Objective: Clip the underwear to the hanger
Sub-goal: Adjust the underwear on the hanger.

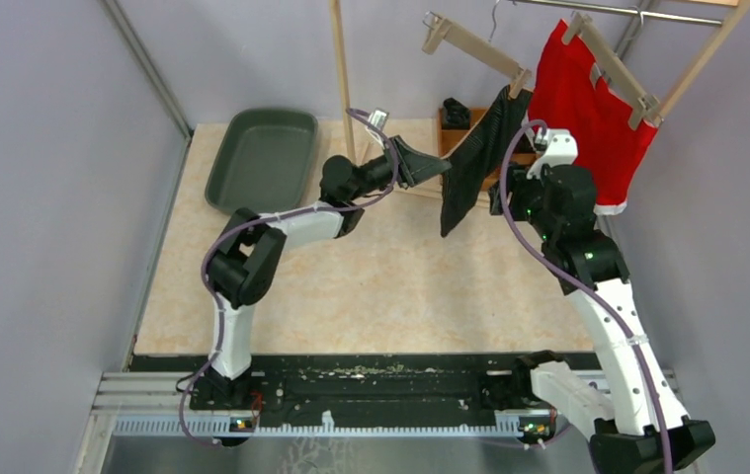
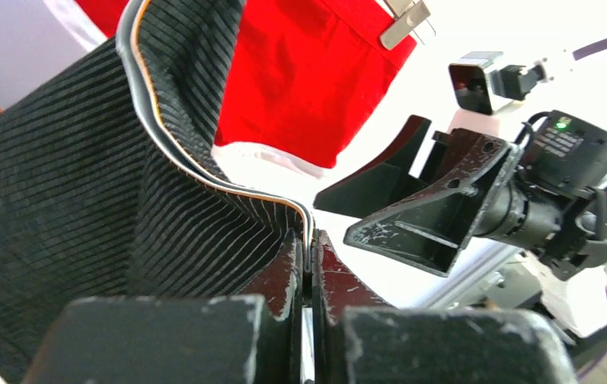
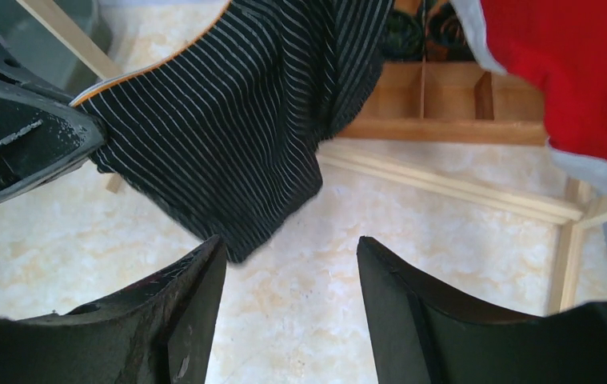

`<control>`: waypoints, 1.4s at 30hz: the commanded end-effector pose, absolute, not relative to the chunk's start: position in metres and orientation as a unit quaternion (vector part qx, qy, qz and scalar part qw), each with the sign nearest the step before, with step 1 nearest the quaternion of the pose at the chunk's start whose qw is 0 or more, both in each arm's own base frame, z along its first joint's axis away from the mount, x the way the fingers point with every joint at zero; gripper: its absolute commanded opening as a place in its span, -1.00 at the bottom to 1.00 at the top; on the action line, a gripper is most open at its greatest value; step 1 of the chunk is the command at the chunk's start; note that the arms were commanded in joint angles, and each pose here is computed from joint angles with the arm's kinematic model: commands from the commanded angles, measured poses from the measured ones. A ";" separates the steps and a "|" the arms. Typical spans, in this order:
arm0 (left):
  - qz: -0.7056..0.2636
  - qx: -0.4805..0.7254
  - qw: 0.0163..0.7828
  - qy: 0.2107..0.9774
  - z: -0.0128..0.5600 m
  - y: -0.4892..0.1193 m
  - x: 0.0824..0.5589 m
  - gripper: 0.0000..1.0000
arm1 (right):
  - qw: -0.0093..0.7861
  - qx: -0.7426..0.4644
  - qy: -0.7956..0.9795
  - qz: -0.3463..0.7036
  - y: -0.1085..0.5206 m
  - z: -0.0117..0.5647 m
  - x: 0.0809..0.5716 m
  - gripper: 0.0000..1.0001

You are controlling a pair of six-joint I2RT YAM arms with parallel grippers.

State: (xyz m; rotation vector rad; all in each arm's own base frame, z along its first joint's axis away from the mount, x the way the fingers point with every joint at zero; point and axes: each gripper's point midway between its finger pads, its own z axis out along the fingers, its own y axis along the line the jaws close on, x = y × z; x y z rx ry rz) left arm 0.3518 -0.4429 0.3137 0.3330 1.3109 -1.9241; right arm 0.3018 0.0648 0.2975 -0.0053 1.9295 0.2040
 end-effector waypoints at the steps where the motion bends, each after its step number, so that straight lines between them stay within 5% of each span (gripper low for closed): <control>1: -0.684 0.193 0.456 0.535 0.350 -0.438 0.358 -1.00 | 0.633 -0.007 0.768 0.100 0.064 0.368 0.297 0.22; 23: -0.525 0.274 0.562 0.577 0.401 -0.441 0.349 -1.00 | 0.724 0.031 0.668 0.165 0.073 0.514 0.309 0.09; 42: -0.525 0.259 0.569 0.577 0.396 -0.429 0.324 -1.00 | 0.747 0.010 0.657 0.100 0.058 0.575 0.315 0.32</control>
